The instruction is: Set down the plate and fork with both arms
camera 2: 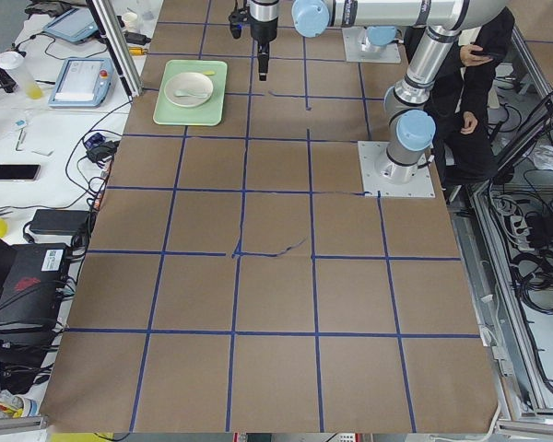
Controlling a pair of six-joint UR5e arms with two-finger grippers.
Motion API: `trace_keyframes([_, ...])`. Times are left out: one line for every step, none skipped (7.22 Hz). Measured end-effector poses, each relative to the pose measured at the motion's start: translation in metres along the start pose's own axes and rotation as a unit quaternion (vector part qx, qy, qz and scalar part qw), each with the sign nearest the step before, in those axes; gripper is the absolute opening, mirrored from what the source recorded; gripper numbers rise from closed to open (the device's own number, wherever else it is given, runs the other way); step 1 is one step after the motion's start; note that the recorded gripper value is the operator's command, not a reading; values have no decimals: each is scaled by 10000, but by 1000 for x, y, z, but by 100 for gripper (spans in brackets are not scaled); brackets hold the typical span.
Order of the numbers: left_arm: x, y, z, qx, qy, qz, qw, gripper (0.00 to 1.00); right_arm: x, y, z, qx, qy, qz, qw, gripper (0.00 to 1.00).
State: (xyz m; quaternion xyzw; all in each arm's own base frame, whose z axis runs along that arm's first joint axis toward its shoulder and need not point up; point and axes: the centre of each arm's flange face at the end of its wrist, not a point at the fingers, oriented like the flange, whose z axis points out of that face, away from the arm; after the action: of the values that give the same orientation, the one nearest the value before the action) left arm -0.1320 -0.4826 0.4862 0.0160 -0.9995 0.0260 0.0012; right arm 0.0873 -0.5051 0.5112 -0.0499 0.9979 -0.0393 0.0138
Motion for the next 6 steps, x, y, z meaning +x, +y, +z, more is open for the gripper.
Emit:
trace_keyframes([5, -1, -7, -1, 15, 36, 10000, 100, 0, 1, 2, -28, -10, -5, 10000, 100])
trace_keyframes([9, -2, -9, -30, 22, 73, 10000, 100, -1, 2, 5, -11, 28, -8, 10000, 100])
trace_keyframes([13, -2, -10, -41, 29, 113, 9999, 100, -2, 6, 8, 47, 77, -20, 10000, 100])
trace_keyframes([18, -2, -9, -47, 32, 159, 9999, 100, -10, 13, 12, 91, 106, -85, 9999, 100])
trace_keyframes([22, 0, -7, -62, 28, 201, 9998, 100, -25, 19, 17, 97, 124, -231, 9996, 100])
trace_keyframes([24, 0, -6, -74, 19, 227, 9997, 100, -43, 24, 21, 68, 193, -416, 9989, 100])
